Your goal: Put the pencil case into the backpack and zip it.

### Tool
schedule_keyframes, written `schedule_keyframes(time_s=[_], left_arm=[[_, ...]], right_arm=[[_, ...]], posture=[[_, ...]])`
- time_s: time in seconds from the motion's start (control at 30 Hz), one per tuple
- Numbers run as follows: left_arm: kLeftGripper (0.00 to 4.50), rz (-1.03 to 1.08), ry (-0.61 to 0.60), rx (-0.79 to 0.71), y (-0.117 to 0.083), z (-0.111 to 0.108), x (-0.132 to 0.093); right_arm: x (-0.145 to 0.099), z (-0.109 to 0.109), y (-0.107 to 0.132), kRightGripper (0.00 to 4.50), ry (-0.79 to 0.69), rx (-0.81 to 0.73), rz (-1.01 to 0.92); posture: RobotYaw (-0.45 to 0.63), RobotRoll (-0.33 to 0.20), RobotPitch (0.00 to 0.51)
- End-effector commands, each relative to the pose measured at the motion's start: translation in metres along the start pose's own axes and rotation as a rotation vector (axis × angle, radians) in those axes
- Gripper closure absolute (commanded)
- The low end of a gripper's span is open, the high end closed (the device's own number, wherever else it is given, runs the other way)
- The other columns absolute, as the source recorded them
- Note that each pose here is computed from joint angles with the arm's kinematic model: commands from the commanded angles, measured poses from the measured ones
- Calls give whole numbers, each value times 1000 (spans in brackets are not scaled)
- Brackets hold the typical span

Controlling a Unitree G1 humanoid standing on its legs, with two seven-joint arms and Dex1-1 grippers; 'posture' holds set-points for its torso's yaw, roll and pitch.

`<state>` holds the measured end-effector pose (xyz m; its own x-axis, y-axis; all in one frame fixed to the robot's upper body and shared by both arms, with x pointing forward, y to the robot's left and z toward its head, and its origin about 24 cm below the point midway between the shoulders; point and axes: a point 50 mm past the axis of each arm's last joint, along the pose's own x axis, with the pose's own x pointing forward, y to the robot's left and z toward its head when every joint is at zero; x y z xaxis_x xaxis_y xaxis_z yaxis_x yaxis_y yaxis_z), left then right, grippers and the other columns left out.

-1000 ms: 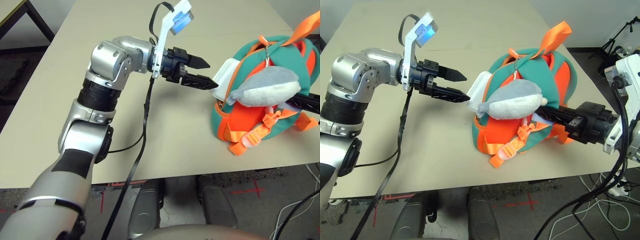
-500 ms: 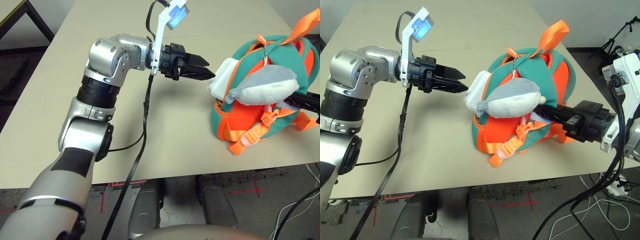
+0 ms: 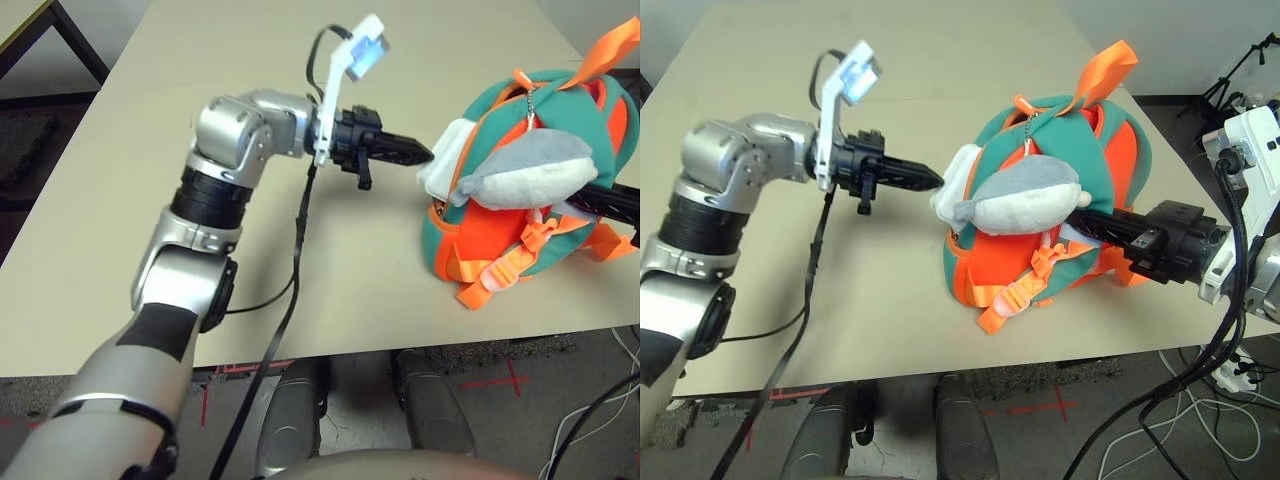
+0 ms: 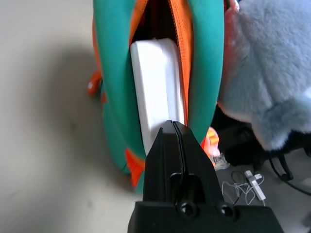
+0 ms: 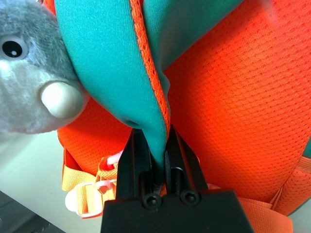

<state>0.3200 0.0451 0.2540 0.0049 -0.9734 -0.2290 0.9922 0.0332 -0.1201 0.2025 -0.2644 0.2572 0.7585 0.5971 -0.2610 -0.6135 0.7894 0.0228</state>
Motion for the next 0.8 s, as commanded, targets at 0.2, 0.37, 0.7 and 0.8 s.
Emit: schedule_keyframes(time_s=[0.2, 0.37, 0.7, 0.8], left_arm=[[4500, 61, 1, 9, 17, -7, 26], [4500, 46, -32, 36, 19, 0, 35], [3882, 8, -44, 268, -12, 49, -23], [2905, 15, -36, 314, -20, 57, -29]], right_arm=[[4, 1, 1, 4445, -15, -13, 15], [5, 1, 0, 4445, -17, -17, 16], [6, 2, -2, 4445, -18, -16, 15], [7, 2, -3, 4445, -17, -15, 17]], posture=[[-14, 0, 196], [-16, 0, 194], [13, 0, 196], [23, 0, 195]])
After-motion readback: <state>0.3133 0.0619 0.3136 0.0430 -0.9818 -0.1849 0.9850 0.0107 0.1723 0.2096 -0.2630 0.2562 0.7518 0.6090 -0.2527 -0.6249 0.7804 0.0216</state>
